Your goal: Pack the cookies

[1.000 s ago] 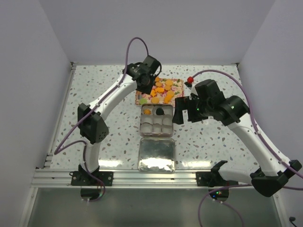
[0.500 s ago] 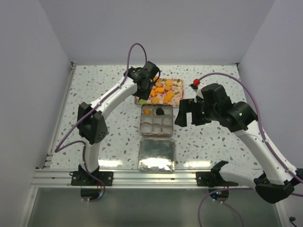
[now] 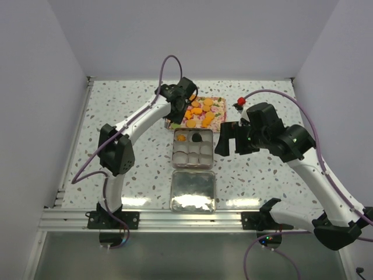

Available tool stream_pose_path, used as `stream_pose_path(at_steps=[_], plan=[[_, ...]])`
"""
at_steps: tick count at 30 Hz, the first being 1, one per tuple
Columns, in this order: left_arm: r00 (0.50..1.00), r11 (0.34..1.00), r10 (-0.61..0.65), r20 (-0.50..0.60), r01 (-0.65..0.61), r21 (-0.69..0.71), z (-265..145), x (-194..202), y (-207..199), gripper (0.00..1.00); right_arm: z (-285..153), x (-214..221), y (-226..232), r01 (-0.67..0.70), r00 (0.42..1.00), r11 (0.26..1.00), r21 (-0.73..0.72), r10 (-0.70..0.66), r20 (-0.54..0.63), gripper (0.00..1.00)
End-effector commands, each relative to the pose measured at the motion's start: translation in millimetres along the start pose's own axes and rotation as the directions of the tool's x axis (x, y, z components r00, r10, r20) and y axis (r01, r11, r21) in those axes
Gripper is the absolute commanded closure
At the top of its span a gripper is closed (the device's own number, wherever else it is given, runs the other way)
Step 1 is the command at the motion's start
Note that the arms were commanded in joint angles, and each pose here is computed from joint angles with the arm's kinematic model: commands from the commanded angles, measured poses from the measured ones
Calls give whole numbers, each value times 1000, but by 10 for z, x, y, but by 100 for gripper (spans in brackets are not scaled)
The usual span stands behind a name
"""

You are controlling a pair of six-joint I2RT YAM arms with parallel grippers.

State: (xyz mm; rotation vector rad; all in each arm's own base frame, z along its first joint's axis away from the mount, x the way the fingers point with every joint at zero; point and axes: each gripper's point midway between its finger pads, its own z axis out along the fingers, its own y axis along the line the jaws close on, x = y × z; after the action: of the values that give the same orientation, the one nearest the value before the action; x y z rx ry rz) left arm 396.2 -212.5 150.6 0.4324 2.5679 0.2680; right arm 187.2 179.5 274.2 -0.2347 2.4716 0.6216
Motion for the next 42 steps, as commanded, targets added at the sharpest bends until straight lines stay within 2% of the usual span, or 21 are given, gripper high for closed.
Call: stream_pose_path(at_steps=[1, 11, 23, 37, 42], plan=[[998, 1000, -2, 56, 4, -22, 27, -201, 87, 46, -14, -58, 37, -10, 1000, 1000, -11, 11, 14, 1], [999, 1000, -2, 37, 3, -19, 207, -240, 78, 48, 29, -69, 8, -6, 1000, 1000, 7, 6, 9, 1], [999, 1000, -5, 34, 6, -23, 233, -220, 89, 63, 48, -106, -5, 12, 1000, 1000, 20, -12, 6, 1], [990, 998, -60, 126, 64, -28, -155, -463, 266, 71, 29, -128, 19, 17, 1000, 1000, 10, -17, 13, 1], [982, 995, -86, 170, 78, 55, -456, -502, 243, 75, 13, -142, 32, 15, 1000, 1000, 4, -16, 22, 1]])
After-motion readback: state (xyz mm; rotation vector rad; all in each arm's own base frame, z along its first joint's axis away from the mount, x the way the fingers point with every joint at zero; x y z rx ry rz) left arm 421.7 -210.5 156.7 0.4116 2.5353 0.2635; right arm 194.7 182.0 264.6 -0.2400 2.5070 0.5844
